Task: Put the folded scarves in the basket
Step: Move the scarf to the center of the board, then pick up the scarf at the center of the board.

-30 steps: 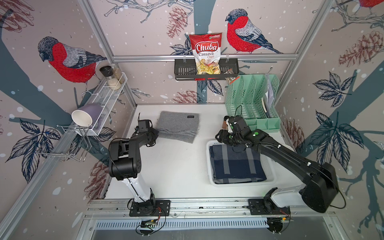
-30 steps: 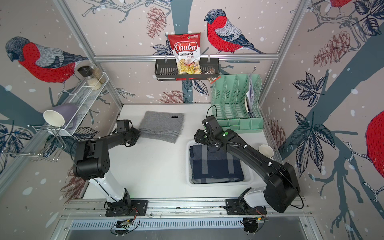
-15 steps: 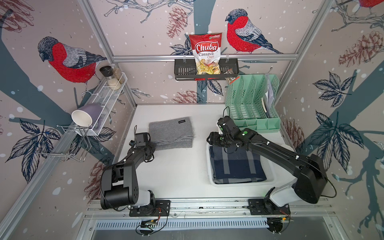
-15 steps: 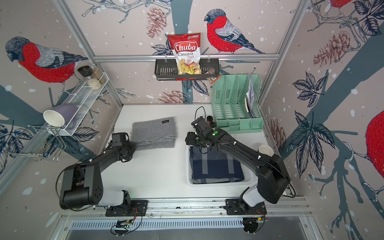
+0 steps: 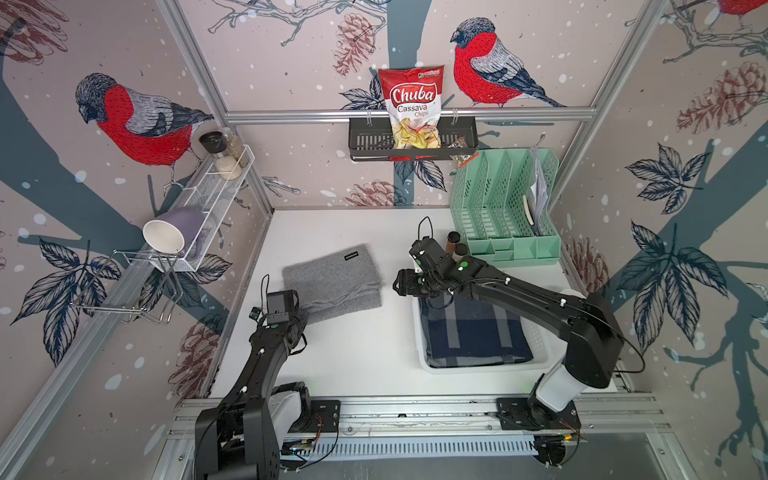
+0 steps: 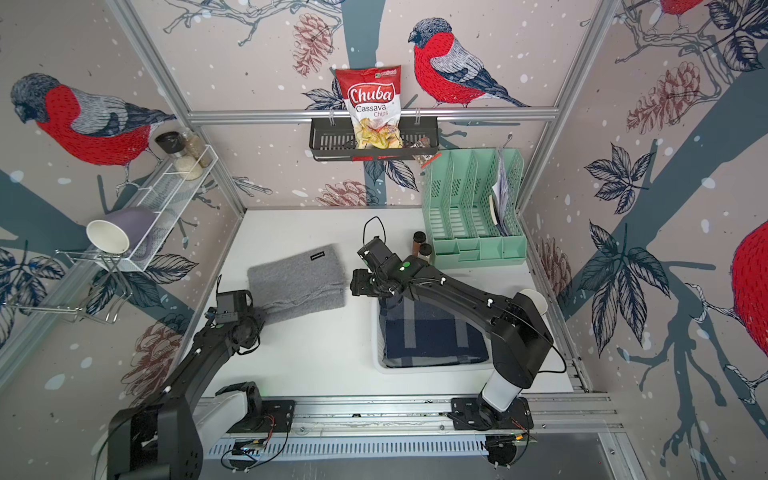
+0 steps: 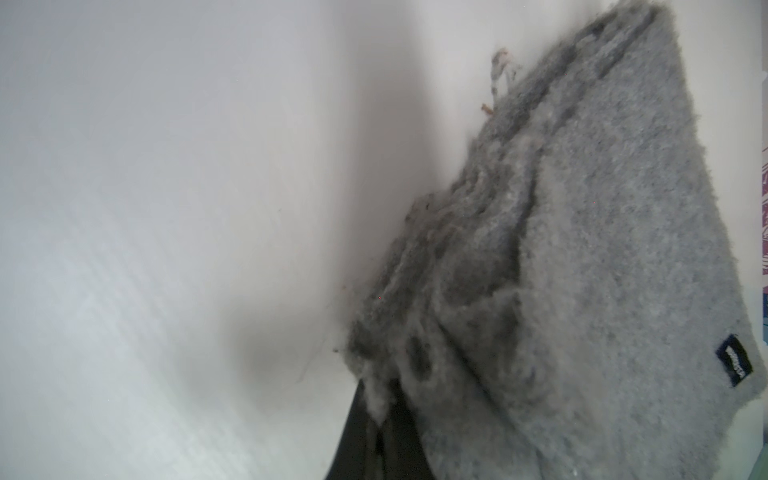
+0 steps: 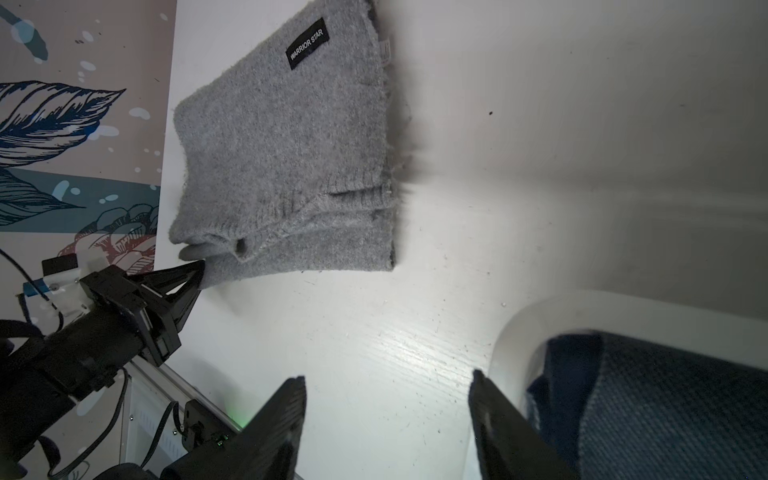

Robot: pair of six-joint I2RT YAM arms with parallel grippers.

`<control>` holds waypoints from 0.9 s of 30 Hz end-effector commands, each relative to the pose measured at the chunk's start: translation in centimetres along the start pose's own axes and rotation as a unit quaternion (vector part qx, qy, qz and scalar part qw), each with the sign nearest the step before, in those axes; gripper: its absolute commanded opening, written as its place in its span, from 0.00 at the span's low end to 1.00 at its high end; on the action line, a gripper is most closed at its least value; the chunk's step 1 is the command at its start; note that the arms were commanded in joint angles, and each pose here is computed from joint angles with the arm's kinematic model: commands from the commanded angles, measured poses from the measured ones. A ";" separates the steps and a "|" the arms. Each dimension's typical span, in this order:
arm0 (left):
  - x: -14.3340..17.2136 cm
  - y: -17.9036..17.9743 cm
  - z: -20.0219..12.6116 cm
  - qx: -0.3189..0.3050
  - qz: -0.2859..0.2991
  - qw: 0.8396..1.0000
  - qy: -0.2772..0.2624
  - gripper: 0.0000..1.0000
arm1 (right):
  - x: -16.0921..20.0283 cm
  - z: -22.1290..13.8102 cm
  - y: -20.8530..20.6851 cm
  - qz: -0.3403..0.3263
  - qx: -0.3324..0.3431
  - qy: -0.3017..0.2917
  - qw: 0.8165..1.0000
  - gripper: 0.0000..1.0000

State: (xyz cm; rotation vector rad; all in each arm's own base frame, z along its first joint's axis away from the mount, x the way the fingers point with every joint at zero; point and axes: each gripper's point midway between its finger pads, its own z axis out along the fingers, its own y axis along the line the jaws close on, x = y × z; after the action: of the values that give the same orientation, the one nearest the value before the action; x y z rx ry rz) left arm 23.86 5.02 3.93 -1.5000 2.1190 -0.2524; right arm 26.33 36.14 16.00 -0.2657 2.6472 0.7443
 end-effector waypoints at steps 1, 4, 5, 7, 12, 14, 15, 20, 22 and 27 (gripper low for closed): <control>-0.2 1.7 -0.7 -0.030 -0.003 0.999 -0.014 0.00 | 0.1 0.5 0.9 0.002 -0.010 0.003 1.000 0.68; -0.1 1.5 -1.1 -0.021 0.002 1.000 -0.013 0.00 | 0.5 1.2 1.3 -0.002 -0.012 0.010 1.000 0.68; 0.0 1.3 -1.1 -0.017 0.006 1.000 -0.010 0.00 | 0.6 1.5 1.4 -0.003 -0.012 0.013 1.000 0.68; 0.2 0.9 -1.3 -0.010 0.015 1.000 0.000 0.06 | 0.9 2.0 1.5 -0.005 -0.014 0.019 1.000 0.69; 0.3 0.3 -2.8 0.004 0.016 1.000 0.010 0.52 | 0.5 2.7 1.8 -0.013 -0.010 0.023 1.000 0.71; 0.2 -0.3 -4.1 0.023 0.015 1.000 0.004 0.58 | -0.1 3.0 2.0 -0.014 -0.010 0.021 1.000 0.74; 0.0 -0.5 -4.7 0.033 0.013 0.999 0.001 0.60 | -0.2 3.1 2.1 -0.016 -0.009 0.021 1.000 0.74; -1.2 -2.5 -8.0 0.079 0.018 0.996 -0.024 0.64 | -1.6 4.2 3.1 -0.018 -0.013 0.024 0.999 0.77; -2.4 -3.8 -9.0 0.076 0.044 0.996 -0.035 0.68 | -2.2 4.8 3.5 -0.018 -0.013 0.025 0.999 0.78; -5.3 -7.4 -8.9 0.061 0.124 0.990 -0.035 0.71 | -3.3 6.8 3.9 -0.010 -0.014 0.037 0.999 0.81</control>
State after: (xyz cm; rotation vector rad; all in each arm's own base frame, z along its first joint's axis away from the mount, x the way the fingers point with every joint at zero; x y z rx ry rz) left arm 25.37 5.09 15.78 -1.2677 2.0806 -0.2990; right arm 30.14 42.96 14.54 -0.3104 2.6702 0.7848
